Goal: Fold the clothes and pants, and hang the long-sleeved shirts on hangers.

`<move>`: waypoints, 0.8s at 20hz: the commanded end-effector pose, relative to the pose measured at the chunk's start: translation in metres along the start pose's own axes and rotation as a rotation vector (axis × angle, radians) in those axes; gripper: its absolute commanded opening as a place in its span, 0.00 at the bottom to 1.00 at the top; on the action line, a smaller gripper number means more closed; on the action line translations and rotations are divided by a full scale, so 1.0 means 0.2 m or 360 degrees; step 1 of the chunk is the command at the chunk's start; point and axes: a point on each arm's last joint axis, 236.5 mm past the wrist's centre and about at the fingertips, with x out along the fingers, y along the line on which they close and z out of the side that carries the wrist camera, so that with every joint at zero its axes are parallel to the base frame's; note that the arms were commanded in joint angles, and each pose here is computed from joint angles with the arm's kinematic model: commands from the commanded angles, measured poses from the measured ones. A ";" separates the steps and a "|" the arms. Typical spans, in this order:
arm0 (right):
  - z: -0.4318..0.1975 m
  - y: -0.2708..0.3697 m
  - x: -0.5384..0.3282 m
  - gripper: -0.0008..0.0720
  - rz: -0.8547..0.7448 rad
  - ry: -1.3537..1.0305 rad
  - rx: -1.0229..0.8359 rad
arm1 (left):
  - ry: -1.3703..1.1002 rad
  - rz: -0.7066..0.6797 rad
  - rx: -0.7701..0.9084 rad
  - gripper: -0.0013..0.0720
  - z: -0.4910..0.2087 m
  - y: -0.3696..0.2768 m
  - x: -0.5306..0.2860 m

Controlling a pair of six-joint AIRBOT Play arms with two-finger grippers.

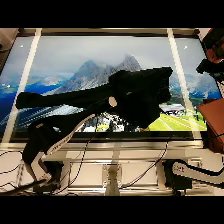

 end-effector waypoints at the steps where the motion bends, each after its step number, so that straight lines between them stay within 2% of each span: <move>1: 0.00 0.00 0.00 0.96 0.0000 0.0001 0.0001 | -0.0002 -0.0032 0.0040 0.06 0.04 -0.02 -0.03; 5: 0.00 0.00 0.00 0.96 -0.0002 0.0001 0.0000 | -0.0121 -0.0201 0.0067 0.06 0.24 -0.21 -0.30; 8: -0.01 0.00 0.00 0.96 -0.0002 0.0007 0.0000 | -0.0365 -0.0317 0.0136 0.06 0.50 -0.35 -0.74; 11: -0.01 0.00 0.00 0.96 -0.0002 0.0007 0.0000 | -0.0704 -0.0275 0.0181 0.06 0.70 -0.32 -1.28; 16: -0.01 0.00 0.00 0.96 -0.0002 0.0007 0.0000 | -0.1236 -0.0062 0.0085 0.06 0.80 0.00 -2.15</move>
